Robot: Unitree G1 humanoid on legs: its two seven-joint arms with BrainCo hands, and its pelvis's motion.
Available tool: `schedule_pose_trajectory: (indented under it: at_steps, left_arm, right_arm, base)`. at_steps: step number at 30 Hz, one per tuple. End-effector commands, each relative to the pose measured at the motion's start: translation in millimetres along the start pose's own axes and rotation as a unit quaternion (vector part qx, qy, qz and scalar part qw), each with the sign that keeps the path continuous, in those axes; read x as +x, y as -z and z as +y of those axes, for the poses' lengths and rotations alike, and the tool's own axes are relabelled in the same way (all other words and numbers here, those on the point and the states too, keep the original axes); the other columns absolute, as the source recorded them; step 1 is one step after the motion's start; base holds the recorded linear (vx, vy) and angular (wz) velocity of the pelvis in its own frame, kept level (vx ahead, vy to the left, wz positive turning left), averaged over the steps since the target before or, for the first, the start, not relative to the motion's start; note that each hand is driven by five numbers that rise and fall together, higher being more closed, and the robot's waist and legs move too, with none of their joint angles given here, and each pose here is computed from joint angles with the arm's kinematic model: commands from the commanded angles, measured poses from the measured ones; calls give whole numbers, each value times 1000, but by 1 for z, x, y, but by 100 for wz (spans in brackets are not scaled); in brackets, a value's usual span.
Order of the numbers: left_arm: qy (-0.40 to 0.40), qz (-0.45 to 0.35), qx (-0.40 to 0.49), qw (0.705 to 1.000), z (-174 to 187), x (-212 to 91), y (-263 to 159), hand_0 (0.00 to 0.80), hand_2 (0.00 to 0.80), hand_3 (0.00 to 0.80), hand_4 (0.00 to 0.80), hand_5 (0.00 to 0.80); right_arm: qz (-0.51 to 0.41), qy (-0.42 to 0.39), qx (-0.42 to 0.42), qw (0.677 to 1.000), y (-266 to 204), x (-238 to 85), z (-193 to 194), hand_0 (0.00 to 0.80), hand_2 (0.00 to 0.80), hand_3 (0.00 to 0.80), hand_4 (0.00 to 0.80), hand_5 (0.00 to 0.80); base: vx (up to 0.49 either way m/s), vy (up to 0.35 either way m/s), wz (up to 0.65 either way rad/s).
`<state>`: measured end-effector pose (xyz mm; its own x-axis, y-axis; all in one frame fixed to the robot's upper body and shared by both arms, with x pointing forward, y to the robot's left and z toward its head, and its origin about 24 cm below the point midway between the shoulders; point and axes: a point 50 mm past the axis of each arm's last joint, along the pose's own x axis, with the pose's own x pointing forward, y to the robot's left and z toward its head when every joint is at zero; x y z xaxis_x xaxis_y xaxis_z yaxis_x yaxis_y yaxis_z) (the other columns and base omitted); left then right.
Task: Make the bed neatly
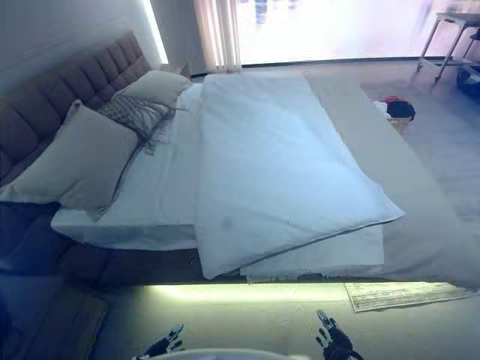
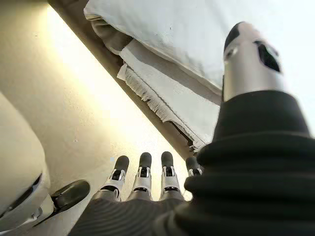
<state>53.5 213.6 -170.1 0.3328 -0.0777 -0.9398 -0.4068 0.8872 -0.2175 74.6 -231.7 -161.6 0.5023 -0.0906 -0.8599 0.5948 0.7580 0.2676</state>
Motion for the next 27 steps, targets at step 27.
schedule_pose_trajectory:
  at_steps: [27]
  left_arm:
    - [-31, 14, 16, 999, -1, 3, -10, 0, 0, 0, 0, 0]
  right_arm:
    - [2, -14, -10, 1000, -13, 9, 15, 0, 0, 0, 0, 0]
  base:
    - [12, -14, 0]
